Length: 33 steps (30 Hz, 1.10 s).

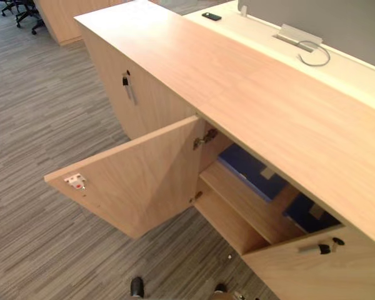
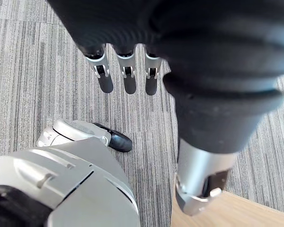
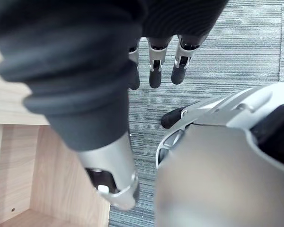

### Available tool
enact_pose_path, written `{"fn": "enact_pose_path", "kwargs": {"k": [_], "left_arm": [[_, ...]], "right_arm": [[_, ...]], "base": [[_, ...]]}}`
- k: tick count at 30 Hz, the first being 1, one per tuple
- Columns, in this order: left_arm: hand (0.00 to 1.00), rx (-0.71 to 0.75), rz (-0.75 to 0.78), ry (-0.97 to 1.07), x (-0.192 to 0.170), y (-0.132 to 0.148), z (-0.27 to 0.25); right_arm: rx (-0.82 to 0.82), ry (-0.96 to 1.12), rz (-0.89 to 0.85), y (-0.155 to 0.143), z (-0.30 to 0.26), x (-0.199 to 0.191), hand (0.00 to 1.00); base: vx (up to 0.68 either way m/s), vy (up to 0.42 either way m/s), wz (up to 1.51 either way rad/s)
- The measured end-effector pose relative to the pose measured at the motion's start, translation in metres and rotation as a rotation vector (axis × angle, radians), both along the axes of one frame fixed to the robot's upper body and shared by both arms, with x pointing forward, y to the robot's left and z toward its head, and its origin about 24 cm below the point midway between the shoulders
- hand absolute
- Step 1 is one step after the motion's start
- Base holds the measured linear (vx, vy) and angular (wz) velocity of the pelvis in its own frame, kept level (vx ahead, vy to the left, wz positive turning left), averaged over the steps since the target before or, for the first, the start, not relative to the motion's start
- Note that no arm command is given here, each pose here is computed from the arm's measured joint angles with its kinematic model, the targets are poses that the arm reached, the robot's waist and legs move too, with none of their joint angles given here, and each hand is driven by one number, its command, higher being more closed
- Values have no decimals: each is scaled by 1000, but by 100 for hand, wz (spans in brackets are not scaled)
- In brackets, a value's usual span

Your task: Walk over to the cabinet, pick up the folder, carry it to the office cabinet, place the folder inside the office cabinet, then close the office cabinet door

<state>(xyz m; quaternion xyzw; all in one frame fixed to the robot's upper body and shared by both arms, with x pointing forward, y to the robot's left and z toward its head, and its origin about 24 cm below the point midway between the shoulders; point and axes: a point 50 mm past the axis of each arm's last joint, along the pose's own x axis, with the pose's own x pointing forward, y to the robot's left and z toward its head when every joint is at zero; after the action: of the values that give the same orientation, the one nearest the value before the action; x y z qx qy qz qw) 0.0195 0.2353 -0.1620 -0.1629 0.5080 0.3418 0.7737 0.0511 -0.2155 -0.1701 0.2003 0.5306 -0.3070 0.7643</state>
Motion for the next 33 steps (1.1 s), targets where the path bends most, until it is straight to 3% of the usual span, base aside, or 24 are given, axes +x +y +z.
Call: {"fn": "enact_pose_path", "kwargs": {"k": [4, 7, 14, 17, 20, 26, 33], "left_arm": [[0, 16, -3, -29, 7, 3, 3], [0, 81, 7, -104, 27, 22, 13], [0, 419, -156, -141, 78, 110, 63], [0, 525, -277, -162, 111, 125, 85], [0, 606, -419, -169, 140, 129, 101], [0, 826, -923, -112, 198, 99, 119], [0, 881, -1181, 69, 192, 92, 104]], "right_arm": [[-2, -2, 0, 0, 0, 0, 0], [-1, 8, -2, 0, 0, -5, 0], [6, 25, 4, 1, -1, -14, 0], [15, 38, 14, 2, -2, -22, 0], [17, 58, 17, 2, -2, -31, 0], [17, 58, 27, 1, -1, -40, 0], [1, 79, 57, 0, -1, -47, 0]], "base": [[-8, 8, -19], [-20, 5, -3], [-17, 15, -8], [-23, 13, -6], [-9, 4, -9], [-1, 9, -10], [-20, 7, -4]]}}
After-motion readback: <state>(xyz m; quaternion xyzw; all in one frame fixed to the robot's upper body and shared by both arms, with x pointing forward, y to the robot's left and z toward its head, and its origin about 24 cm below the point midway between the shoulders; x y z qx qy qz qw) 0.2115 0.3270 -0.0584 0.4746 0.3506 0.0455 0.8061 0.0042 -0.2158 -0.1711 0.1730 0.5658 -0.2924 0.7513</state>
